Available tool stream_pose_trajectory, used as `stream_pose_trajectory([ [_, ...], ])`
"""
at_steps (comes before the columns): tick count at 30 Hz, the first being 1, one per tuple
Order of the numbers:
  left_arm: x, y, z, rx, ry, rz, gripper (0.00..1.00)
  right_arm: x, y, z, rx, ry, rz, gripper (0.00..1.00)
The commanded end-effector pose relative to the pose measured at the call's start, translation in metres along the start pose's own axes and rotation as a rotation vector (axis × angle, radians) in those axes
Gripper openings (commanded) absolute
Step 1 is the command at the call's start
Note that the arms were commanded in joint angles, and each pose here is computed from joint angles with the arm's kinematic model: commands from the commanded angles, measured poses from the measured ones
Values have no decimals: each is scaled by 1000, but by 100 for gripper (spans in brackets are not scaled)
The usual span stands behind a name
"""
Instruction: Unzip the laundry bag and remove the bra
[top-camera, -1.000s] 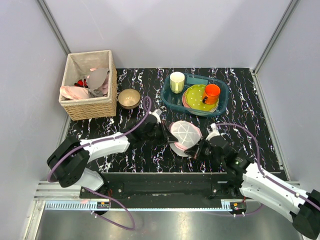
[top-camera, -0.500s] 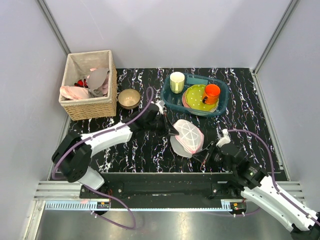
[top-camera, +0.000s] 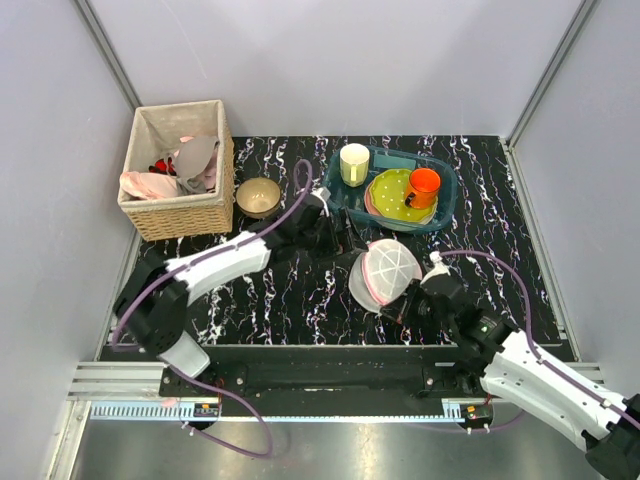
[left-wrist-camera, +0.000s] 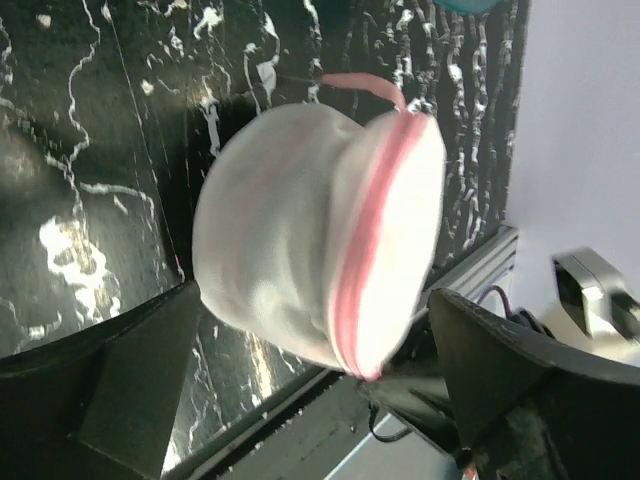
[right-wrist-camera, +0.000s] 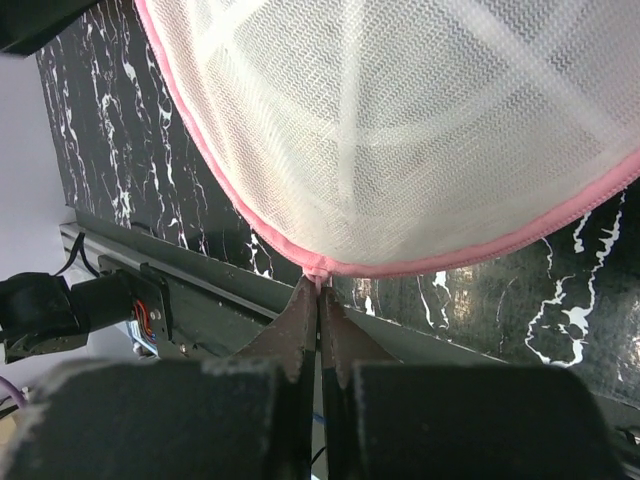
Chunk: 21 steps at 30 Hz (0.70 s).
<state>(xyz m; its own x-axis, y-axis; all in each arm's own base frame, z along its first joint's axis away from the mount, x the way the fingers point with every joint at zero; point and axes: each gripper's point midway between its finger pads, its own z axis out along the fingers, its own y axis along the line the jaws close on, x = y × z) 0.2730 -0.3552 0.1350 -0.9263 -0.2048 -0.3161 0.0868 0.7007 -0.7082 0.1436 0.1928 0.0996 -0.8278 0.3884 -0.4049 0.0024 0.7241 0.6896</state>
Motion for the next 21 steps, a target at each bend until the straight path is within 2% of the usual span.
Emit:
stream_pose_trajectory([
  [1,0,-31,-52,83,-126,22,99,-13,30,-1,-88,-24,-24,0],
  [2,3,-36,-61,107,-138,16,99,-11,30,1,-86,-14,-23,0],
  [5,30,-40,-54,165,-89,-18,93,-11,32,4,-97,-12,-21,0],
  [9,57,-37,-26,143,-1,-27,84,-13,35,2,-106,-17,-21,0],
  [12,67,-41,-14,167,33,-32,84,-13,35,0,-106,-23,-19,0],
  [18,70,-38,-4,177,17,-63,83,-13,32,-3,-104,-32,-9,0],
  [19,71,-38,-2,174,18,-67,82,-13,31,-3,-101,-31,-9,0],
  [21,70,-36,3,165,21,-71,66,-11,29,-3,-97,-25,-6,0],
])
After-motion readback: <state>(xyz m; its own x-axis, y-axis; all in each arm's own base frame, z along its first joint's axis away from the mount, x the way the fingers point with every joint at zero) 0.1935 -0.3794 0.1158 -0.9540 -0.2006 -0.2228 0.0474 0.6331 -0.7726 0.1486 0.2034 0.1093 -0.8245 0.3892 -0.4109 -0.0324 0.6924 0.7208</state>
